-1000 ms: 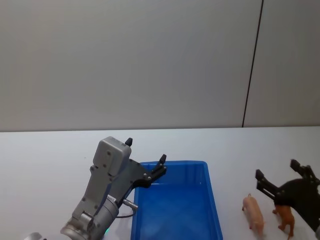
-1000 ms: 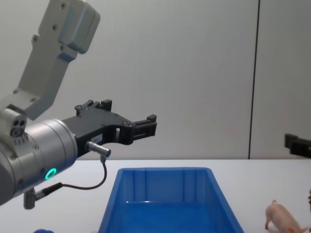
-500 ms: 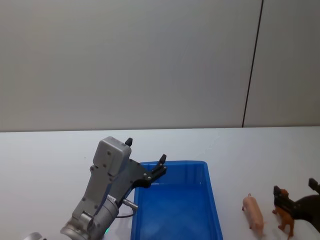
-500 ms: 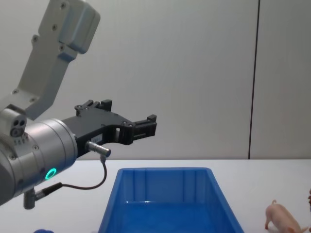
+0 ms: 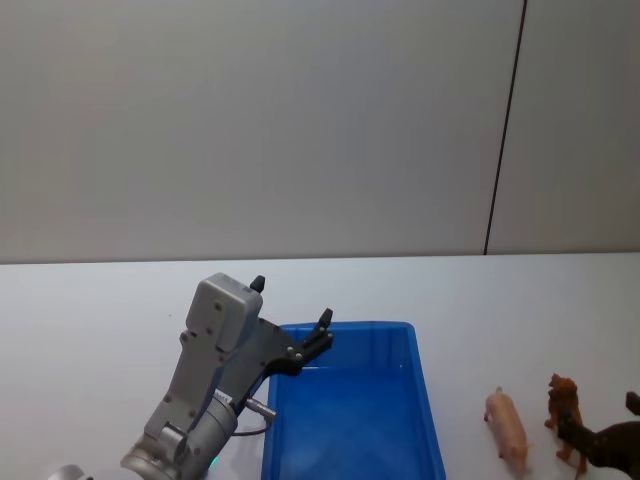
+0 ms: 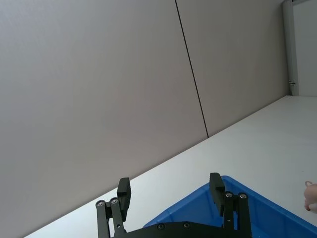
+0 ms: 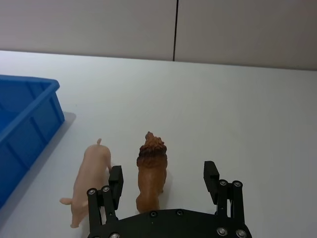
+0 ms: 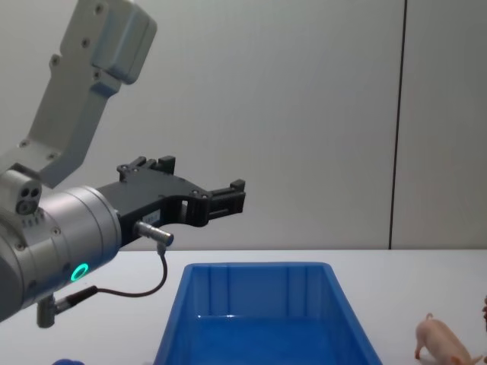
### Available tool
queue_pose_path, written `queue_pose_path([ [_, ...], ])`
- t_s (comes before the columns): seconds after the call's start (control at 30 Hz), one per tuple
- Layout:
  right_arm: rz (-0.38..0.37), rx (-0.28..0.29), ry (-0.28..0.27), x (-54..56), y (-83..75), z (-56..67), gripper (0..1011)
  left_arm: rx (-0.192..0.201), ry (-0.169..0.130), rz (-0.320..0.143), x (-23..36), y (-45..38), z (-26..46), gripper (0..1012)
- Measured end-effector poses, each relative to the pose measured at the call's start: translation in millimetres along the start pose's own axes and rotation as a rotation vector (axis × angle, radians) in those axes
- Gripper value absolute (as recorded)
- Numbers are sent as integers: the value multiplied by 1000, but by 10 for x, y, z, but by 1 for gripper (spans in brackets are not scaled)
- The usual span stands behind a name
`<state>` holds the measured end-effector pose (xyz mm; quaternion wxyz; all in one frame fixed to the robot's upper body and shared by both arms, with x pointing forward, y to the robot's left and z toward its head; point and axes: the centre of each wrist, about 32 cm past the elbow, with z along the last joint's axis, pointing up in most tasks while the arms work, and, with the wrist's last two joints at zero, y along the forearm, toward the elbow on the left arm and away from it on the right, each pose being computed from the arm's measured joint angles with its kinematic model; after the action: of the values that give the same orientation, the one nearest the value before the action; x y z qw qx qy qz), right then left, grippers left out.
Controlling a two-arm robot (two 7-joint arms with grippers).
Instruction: Pick up the two dolls from the table and place them into the box.
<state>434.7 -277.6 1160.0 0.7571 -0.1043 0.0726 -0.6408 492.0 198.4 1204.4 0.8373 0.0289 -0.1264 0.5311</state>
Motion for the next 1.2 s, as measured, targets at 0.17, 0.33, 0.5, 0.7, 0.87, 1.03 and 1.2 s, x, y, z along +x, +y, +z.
queue_pose_path([
  [0.17,2,-20,3,17,59,-65,1001,0,0,0,0,0,0,1001],
  [0.33,14,-27,5,32,125,-121,1001,0,0,0,0,0,0,1001],
  [0.5,26,-33,7,38,180,-161,963,0,0,0,0,0,0,1001],
  [0.7,38,-49,12,36,252,-213,807,0,0,0,0,0,0,1001],
  [0.87,39,-70,17,30,299,-249,656,0,0,0,0,0,0,1001],
  [1.03,38,-85,22,20,326,-263,517,0,0,0,0,0,0,1001],
  [1.2,36,-89,25,7,339,-256,346,0,0,0,0,0,0,1001],
])
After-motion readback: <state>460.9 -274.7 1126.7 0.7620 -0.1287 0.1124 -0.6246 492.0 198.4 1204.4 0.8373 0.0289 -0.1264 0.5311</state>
